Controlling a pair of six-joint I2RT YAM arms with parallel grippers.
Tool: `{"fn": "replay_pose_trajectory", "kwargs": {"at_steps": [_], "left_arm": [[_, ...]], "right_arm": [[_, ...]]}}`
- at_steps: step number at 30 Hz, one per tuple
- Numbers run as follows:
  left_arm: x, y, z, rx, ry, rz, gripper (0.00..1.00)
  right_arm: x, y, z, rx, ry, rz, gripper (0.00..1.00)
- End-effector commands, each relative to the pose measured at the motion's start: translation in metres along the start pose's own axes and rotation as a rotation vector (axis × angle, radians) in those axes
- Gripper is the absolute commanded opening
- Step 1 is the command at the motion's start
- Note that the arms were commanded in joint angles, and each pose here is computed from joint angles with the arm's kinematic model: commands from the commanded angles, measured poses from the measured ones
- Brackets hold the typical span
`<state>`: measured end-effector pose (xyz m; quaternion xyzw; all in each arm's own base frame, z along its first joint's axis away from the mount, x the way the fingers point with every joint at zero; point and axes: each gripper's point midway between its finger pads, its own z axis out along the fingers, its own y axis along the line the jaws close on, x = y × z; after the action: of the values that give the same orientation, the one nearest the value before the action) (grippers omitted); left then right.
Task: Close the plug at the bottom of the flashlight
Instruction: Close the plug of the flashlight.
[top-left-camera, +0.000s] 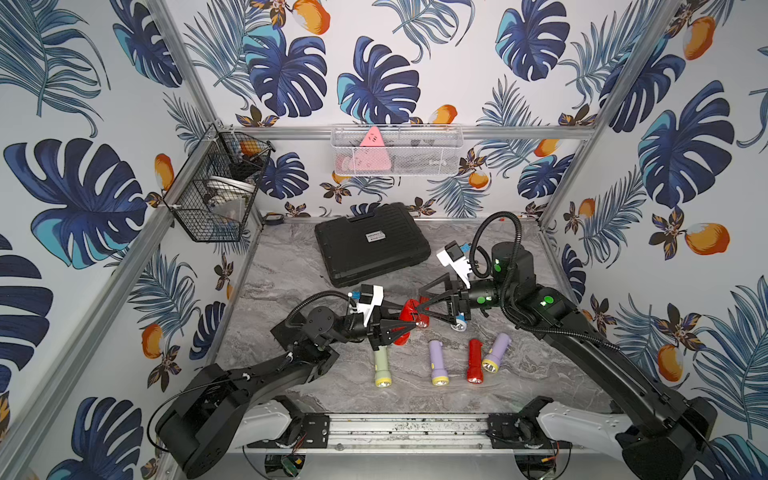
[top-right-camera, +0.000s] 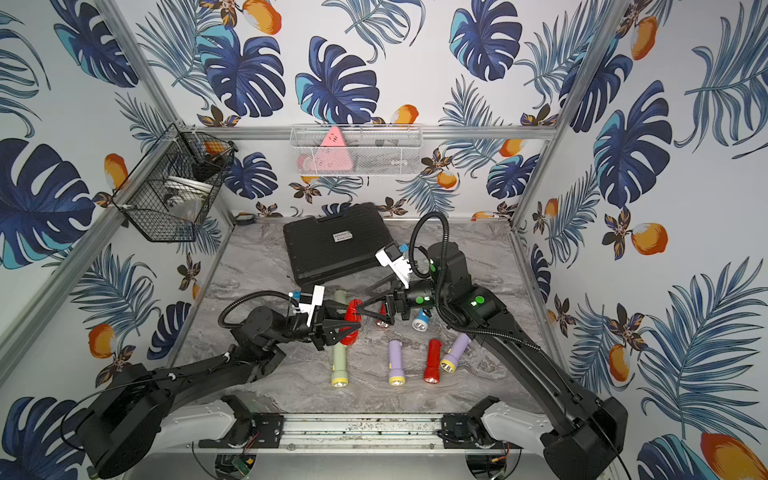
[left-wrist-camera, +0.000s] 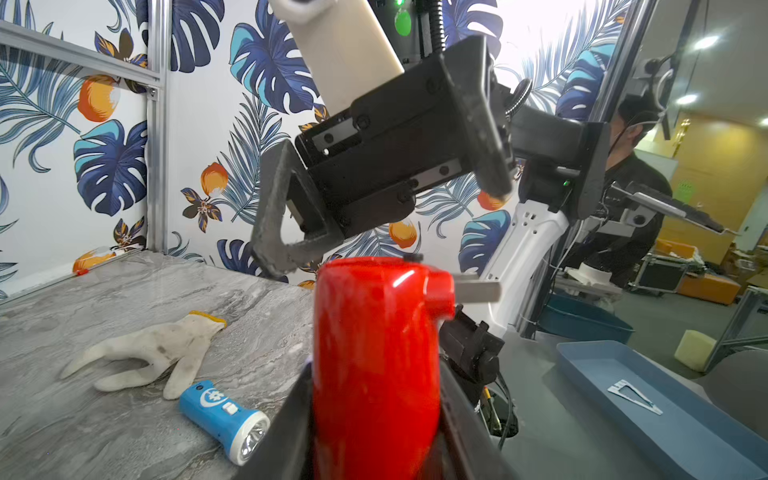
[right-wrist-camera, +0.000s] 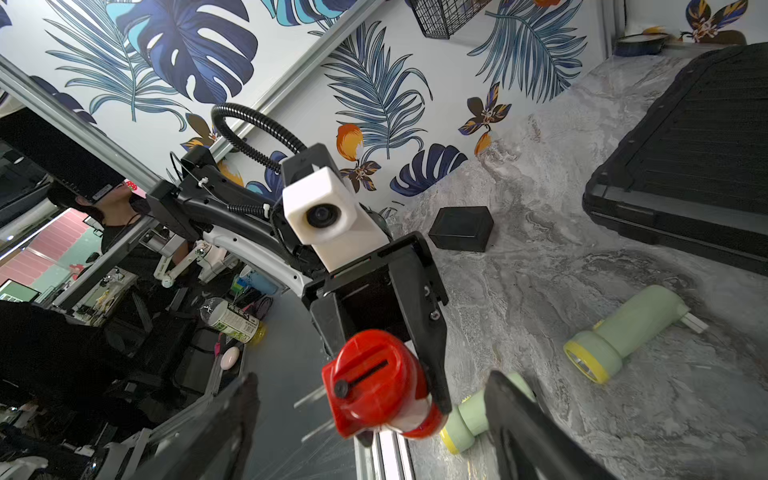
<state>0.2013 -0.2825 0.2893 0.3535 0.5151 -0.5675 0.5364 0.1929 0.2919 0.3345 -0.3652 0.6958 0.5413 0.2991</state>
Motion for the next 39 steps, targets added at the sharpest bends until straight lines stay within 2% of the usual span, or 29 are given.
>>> {"fn": "replay_pose_trajectory", "kwargs": {"at_steps": [1,18,22,25,29,34,39], "left_arm": [[-0.014,-0.013,0.000,0.060,-0.020,0.048,0.00],[0.001,-0.016,-0.001,0.081,0.043,0.029,0.00],[0.002,-0.016,-0.002,0.082,0.037,0.025,0.00],[0.002,-0.016,-0.001,0.089,0.034,0.018,0.00],[0.003,-0.016,-0.001,0.093,0.031,0.014,0.00],[0.000,-0.018,-0.001,0.106,0.011,0.010,0.00],[-0.005,-0.017,-0.002,0.108,-0.015,0.005,0.00]], "right_arm": [[0.008,0.001,0.001,-0.008,0.027,-0.023,0.81],[-0.002,0.013,0.005,-0.057,0.001,-0.035,0.65],[0.005,0.009,0.013,-0.063,0.019,-0.025,0.56],[0.008,0.007,0.014,-0.064,0.020,-0.015,0.54],[0.010,0.009,0.014,-0.069,0.024,-0.017,0.44],[0.013,0.012,0.010,-0.065,0.020,-0.024,0.40],[0.017,0.012,0.008,-0.062,0.015,-0.021,0.44]]}}
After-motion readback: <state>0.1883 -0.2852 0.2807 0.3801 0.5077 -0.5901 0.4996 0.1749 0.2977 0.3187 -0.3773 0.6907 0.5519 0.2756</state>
